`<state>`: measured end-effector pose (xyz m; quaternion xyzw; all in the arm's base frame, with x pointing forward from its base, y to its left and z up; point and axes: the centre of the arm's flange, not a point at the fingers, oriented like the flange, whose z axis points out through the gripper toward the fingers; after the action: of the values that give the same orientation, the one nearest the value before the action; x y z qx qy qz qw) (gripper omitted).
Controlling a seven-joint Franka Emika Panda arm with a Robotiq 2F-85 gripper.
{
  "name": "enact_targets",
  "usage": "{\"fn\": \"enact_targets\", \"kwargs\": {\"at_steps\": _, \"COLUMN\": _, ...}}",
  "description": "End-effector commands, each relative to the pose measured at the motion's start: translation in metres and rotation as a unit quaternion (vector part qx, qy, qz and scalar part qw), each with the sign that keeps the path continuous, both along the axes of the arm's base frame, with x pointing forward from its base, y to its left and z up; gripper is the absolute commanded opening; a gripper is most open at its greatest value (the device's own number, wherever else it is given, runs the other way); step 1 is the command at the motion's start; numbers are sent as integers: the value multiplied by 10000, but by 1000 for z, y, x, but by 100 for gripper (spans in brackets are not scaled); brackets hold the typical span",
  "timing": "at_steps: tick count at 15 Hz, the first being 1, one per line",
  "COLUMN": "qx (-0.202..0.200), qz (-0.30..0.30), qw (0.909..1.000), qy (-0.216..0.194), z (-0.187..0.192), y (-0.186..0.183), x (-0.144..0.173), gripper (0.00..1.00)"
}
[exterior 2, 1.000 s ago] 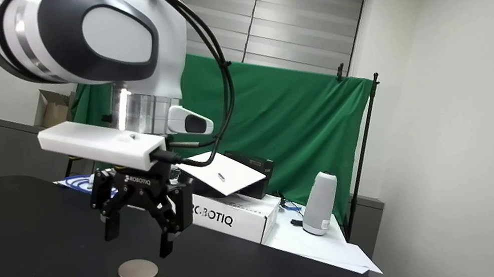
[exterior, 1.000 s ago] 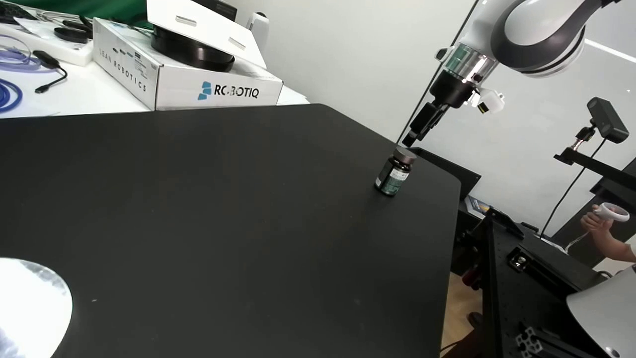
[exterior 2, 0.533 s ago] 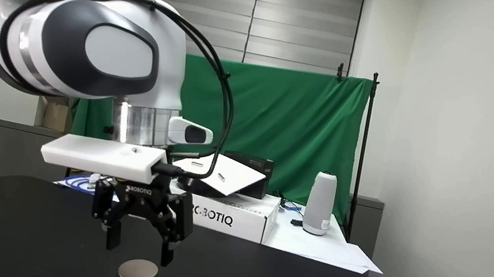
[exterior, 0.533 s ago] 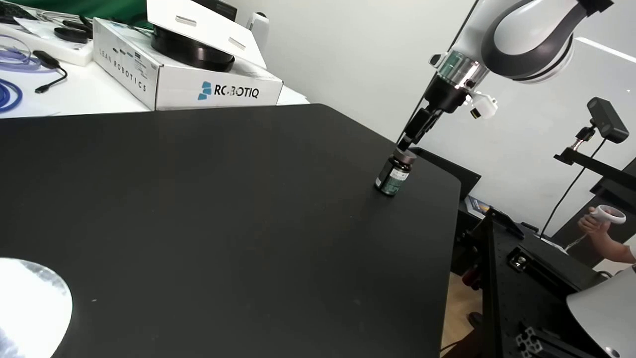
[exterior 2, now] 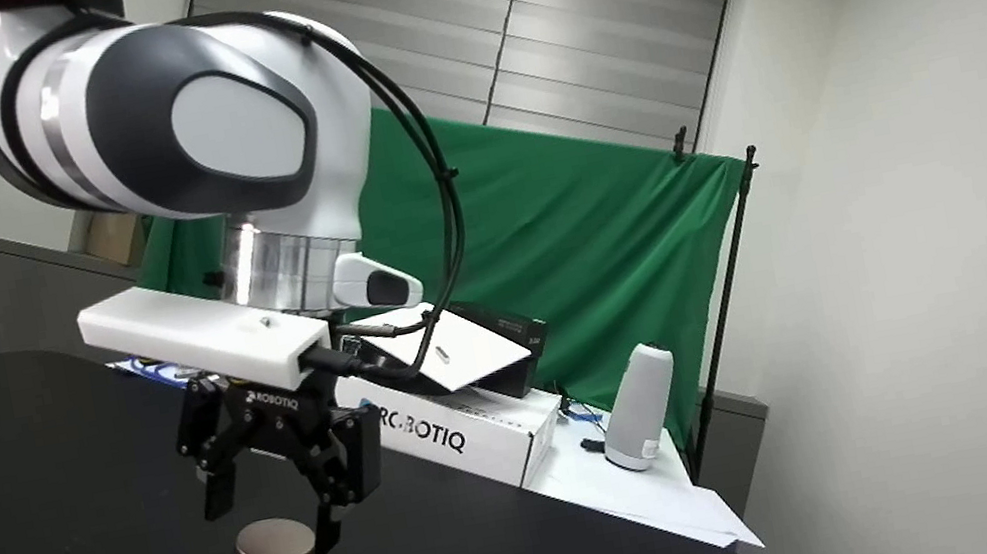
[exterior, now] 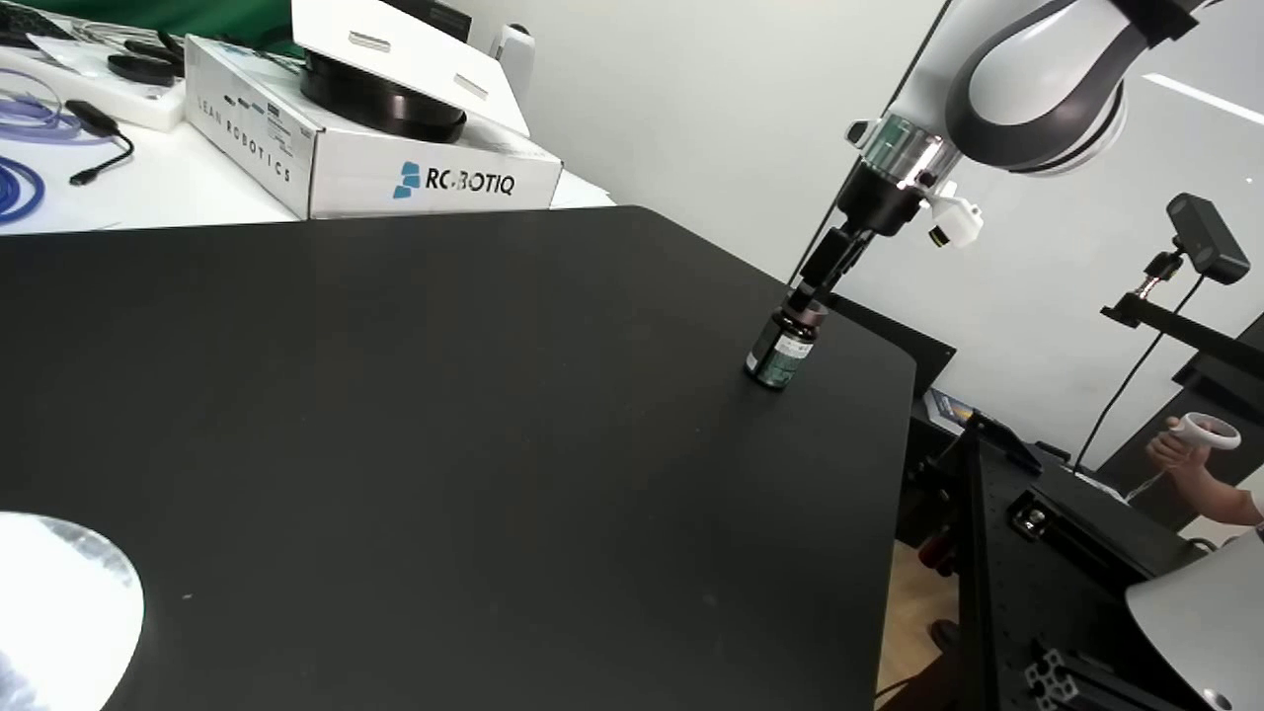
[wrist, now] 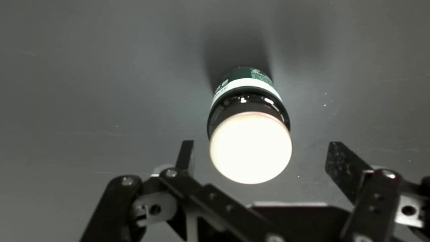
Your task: Move the bottle backwards then place it on top of the silver object
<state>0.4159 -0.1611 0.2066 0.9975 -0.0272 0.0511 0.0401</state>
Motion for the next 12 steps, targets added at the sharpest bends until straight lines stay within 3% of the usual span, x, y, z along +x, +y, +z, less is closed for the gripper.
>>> {"fn": "enact_targets", "kwargs": {"at_steps": 1, "qx": -1, "qz": -88, "qw": 10000, "qy": 3, "z": -9, "y": -6, "x": 7, "gripper": 100}}
{"fn": "enact_targets", "kwargs": {"at_steps": 12, "qx": -1, "qz": -22, "qw": 10000, "qy": -10, "z": -18, "y": -3, "x": 9, "gripper": 100}}
